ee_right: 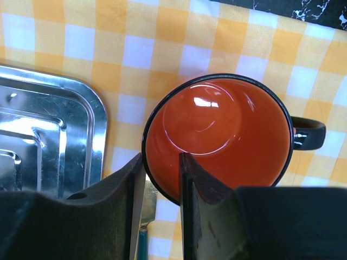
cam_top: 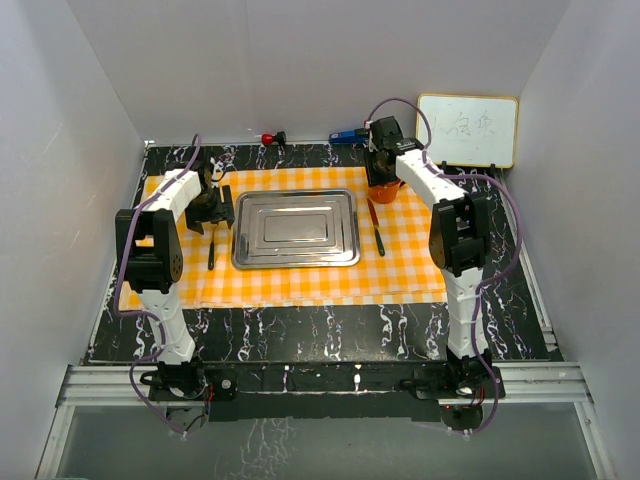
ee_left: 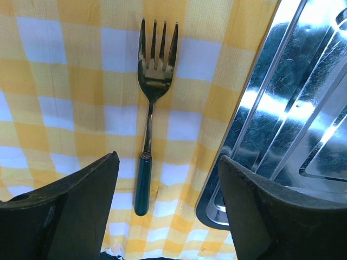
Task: Set the dinner table for one person
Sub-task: Adjust the cup on the napkin.
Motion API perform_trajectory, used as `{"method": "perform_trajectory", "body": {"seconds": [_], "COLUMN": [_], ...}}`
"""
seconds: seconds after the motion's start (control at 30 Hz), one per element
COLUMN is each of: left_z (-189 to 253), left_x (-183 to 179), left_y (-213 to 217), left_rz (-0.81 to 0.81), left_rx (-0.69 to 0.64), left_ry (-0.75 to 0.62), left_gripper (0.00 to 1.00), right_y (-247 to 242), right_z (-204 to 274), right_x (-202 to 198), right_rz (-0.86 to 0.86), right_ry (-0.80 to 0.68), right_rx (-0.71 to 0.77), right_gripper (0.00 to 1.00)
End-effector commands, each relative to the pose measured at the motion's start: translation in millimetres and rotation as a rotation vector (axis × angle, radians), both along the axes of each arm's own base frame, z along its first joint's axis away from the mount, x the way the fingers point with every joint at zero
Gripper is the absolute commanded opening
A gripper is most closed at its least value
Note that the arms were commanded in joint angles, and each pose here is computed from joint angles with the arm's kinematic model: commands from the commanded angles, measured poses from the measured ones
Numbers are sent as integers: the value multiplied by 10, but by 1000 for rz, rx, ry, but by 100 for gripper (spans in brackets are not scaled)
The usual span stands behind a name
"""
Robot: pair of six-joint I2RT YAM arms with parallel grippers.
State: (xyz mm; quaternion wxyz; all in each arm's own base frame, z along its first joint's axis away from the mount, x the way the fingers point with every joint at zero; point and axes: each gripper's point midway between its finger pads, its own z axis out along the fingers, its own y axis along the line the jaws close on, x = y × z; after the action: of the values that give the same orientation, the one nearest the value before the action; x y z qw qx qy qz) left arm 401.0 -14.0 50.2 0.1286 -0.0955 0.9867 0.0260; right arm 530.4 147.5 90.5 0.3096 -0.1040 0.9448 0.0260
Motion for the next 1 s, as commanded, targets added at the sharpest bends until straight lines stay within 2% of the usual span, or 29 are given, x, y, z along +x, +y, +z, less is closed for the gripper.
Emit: {"method": "perform_trajectory", "body": {"seconds": [0.0,0.07,0.13,0.17,0.63,0.97], "left_z": [87,91,87,85,41,20], "left_x": [-17,-20,-23,-22,-50,-79], "left_y": [3,15,14,16,19,12], "left_rz": [3,6,5,7,10,5], "left_rx": [4,9,11,12,11,8], "left_ry": [-11,-10,-10,-11,3,7], "left_gripper": [73,73,73,73,73,73], "right_y": [-1,-16,-39,-72,-460,-652], "right_z": [72,89,137,168,258,278], "right_x": [162,181,204,219,209,237], "right_rz": [3,-12,-28,-46,-144,-167], "right_ry": [-50,-59,-72,-81,-93,-98], "right_rx": [-1,-1,-3,-15,-151,-163], "right_gripper": [25,18,3,0,0,0]}}
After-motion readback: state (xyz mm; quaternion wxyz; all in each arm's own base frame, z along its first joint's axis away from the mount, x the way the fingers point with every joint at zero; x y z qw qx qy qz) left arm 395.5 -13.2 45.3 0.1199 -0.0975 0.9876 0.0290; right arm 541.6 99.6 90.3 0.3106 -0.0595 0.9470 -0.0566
